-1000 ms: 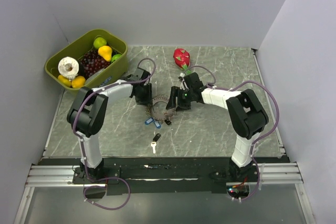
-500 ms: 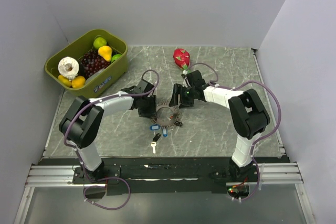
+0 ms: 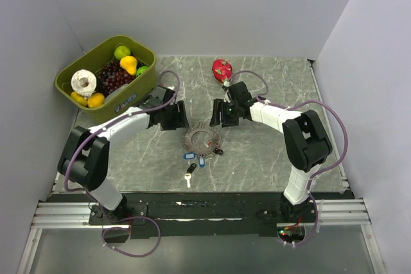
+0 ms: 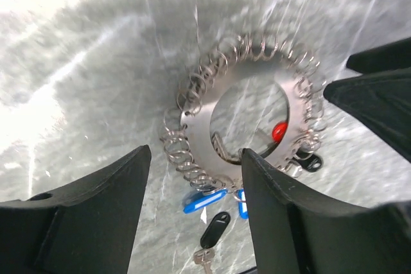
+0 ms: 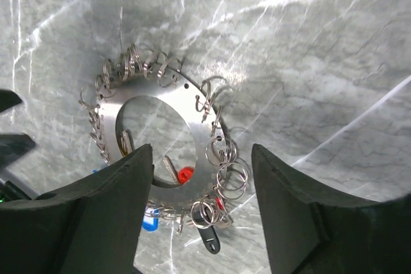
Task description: Put the keys on the keyring
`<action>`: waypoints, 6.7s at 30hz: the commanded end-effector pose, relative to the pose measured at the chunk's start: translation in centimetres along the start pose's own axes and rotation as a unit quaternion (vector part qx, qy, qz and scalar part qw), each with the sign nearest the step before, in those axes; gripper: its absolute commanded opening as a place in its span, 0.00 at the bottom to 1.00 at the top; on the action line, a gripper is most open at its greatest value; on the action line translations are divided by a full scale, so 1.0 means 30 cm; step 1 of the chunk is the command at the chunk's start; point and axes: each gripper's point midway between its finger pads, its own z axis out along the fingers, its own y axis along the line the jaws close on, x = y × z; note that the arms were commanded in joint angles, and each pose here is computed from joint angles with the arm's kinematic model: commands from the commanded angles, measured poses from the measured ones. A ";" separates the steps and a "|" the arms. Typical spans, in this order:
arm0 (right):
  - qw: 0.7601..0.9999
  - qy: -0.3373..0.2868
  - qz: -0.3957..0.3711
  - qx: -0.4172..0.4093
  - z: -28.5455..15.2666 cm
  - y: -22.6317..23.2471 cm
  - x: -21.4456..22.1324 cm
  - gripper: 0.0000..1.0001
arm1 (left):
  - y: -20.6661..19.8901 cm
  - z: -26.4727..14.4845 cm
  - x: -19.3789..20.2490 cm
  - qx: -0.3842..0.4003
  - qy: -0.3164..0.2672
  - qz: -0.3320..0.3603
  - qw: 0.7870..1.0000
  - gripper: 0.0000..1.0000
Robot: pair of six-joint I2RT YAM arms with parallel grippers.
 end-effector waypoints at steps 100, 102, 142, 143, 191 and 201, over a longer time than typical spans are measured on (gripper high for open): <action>0.838 -0.173 -0.379 -0.353 -0.728 0.581 -0.096 0.00 | -0.486 -0.654 -0.125 0.488 -0.172 0.252 0.818 0.49; 0.836 -0.172 -0.380 -0.357 -0.734 0.590 -0.092 0.00 | -0.500 -0.657 -0.120 0.495 -0.169 0.257 0.813 0.47; 0.813 -0.188 -0.390 -0.391 -0.823 0.643 -0.080 0.00 | -0.574 -0.626 -0.075 0.529 -0.143 0.258 0.796 0.26; 0.813 -0.189 -0.390 -0.389 -0.823 0.642 -0.079 0.00 | -0.577 -0.624 -0.070 0.530 -0.141 0.260 0.795 0.26; 0.848 -0.183 -0.331 -0.371 -0.781 0.572 -0.119 0.07 | -0.587 -0.654 -0.052 0.520 -0.176 0.266 0.793 0.01; 0.848 -0.177 -0.328 -0.377 -0.781 0.552 -0.091 0.45 | -0.582 -0.651 -0.047 0.520 -0.176 0.265 0.793 0.01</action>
